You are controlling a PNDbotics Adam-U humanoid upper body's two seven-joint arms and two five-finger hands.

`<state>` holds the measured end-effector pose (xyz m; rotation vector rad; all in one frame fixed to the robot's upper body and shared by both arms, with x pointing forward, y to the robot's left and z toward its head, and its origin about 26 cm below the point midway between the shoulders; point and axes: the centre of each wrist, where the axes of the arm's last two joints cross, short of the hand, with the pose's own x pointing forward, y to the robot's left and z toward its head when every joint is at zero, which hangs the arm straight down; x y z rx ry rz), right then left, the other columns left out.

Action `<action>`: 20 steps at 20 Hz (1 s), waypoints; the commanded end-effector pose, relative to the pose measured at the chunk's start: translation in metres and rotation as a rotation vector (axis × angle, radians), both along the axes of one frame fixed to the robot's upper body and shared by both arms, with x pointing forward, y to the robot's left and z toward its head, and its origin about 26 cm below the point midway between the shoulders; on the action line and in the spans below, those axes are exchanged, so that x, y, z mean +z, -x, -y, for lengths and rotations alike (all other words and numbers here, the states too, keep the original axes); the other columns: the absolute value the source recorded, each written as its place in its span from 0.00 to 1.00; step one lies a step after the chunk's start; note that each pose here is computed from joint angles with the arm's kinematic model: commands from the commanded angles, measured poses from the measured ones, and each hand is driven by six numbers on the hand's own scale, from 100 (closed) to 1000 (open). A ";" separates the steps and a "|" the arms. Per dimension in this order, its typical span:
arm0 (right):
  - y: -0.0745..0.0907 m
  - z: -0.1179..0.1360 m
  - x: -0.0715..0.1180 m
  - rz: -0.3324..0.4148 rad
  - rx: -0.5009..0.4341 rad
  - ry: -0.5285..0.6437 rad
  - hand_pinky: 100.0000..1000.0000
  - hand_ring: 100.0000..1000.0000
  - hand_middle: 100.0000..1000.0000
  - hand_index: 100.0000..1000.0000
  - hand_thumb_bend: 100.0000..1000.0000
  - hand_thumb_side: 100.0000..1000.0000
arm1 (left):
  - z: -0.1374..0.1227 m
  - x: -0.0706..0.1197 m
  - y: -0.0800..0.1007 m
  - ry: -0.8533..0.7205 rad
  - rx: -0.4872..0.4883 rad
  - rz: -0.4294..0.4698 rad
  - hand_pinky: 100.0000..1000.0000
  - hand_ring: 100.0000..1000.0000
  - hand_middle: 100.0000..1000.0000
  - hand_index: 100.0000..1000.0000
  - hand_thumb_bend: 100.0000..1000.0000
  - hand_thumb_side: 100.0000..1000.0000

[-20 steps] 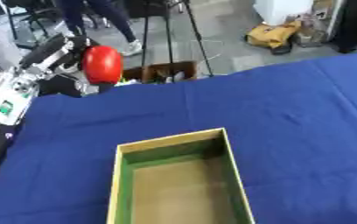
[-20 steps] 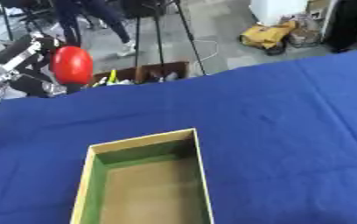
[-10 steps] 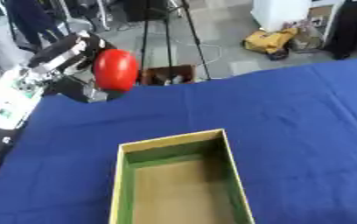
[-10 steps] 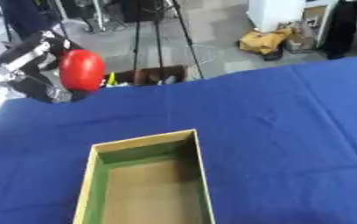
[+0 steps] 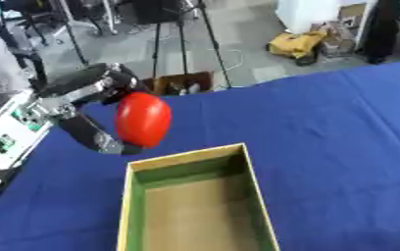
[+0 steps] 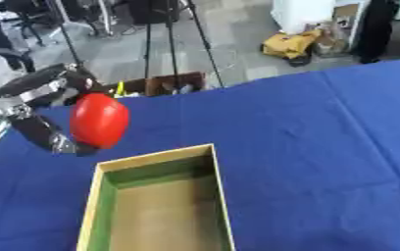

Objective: Pick up objects on the table and place them in the box.

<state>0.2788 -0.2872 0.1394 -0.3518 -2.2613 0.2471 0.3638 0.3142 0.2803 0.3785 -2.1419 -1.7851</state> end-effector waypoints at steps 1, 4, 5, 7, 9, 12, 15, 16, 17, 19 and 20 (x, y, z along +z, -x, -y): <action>0.001 0.001 0.010 0.029 0.001 0.014 0.25 0.36 0.35 0.57 0.05 0.78 | 0.011 0.017 0.016 -0.078 -0.042 0.038 0.00 0.24 0.29 0.50 0.00 0.27; 0.001 0.000 0.010 0.028 0.001 0.016 0.25 0.36 0.35 0.57 0.06 0.78 | 0.020 0.016 0.023 -0.141 -0.047 0.035 0.00 0.25 0.30 0.50 0.00 0.27; 0.001 0.000 0.010 0.028 0.002 0.016 0.25 0.36 0.35 0.57 0.06 0.78 | 0.023 0.015 0.024 -0.158 -0.046 0.032 0.00 0.26 0.30 0.50 0.00 0.27; 0.001 0.000 0.010 0.027 0.002 0.017 0.25 0.36 0.35 0.57 0.06 0.78 | 0.026 0.013 0.025 -0.194 -0.049 0.028 0.00 0.26 0.30 0.50 0.00 0.27; 0.001 -0.001 0.010 0.027 0.002 0.018 0.25 0.36 0.35 0.57 0.06 0.78 | 0.029 0.011 0.026 -0.218 -0.055 0.027 0.00 0.27 0.31 0.50 0.00 0.27; 0.001 -0.001 0.009 0.025 0.001 0.018 0.25 0.36 0.35 0.57 0.06 0.78 | 0.037 0.006 0.024 -0.276 -0.074 0.019 0.00 0.27 0.31 0.50 0.00 0.28; 0.001 -0.002 0.009 0.023 0.001 0.021 0.25 0.36 0.35 0.57 0.06 0.78 | 0.045 0.000 0.020 -0.336 -0.087 0.010 0.03 0.29 0.32 0.51 0.00 0.28; 0.001 -0.002 0.009 0.022 0.001 0.021 0.25 0.36 0.35 0.57 0.06 0.78 | 0.047 -0.001 0.018 -0.356 -0.087 0.006 0.03 0.29 0.32 0.51 0.00 0.29; 0.001 -0.003 0.009 0.020 0.000 0.022 0.25 0.36 0.35 0.57 0.07 0.78 | 0.048 -0.002 0.015 -0.372 -0.084 0.001 0.04 0.29 0.33 0.51 0.00 0.29; 0.001 -0.003 0.008 0.017 -0.002 0.023 0.25 0.36 0.34 0.57 0.07 0.78 | 0.048 -0.005 0.010 -0.403 -0.071 -0.014 0.05 0.30 0.33 0.50 0.00 0.29; 0.001 -0.003 0.008 0.014 -0.004 0.024 0.25 0.36 0.34 0.57 0.07 0.78 | 0.048 -0.007 0.007 -0.416 -0.063 -0.023 0.05 0.30 0.33 0.49 0.00 0.29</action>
